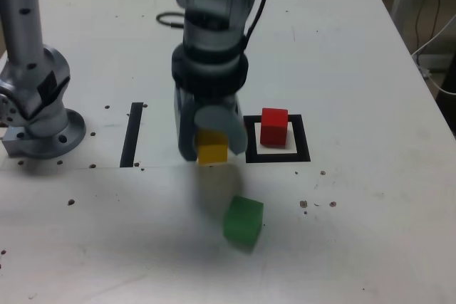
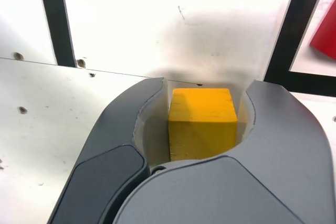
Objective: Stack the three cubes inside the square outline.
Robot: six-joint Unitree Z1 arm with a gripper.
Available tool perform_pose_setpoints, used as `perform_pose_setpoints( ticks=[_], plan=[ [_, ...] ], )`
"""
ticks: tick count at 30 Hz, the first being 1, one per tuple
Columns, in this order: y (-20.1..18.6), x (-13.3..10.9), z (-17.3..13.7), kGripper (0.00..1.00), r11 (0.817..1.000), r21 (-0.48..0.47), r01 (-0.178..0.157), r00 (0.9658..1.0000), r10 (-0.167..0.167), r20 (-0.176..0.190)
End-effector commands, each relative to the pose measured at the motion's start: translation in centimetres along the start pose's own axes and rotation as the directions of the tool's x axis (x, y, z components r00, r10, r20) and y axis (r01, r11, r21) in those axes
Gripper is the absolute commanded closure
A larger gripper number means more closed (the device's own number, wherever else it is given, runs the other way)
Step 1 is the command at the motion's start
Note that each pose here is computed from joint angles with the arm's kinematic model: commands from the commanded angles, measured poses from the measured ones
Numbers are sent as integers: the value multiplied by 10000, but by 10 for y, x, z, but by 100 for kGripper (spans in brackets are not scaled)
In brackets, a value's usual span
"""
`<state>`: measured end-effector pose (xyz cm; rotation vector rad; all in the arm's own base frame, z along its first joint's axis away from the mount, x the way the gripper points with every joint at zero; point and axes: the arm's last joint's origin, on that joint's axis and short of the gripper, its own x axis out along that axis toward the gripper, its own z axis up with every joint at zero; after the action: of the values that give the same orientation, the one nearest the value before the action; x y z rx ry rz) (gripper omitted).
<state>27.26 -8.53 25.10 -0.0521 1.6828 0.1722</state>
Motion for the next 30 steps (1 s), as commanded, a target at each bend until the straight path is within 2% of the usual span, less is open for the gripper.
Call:
perform_pose_setpoints(
  ticks=[1, 6, 11, 14, 20, 30],
  plan=[
    [5, -13, 4, 88, 9997, 214, 120, 9995, -127, 298],
    [24, -36, 22, 88, 9968, 782, 170, 9949, -246, 978],
    [46, -46, 40, 88, 9958, 916, 8, 9922, -122, 1239],
    [59, -47, 51, 88, 9953, 962, -56, 9930, -58, 1176],
    [73, -39, 67, 88, 9941, 1080, -76, 9967, -12, 812],
    [69, -25, 77, 88, 9921, 1248, 82, 9995, -118, 285]
  ],
)
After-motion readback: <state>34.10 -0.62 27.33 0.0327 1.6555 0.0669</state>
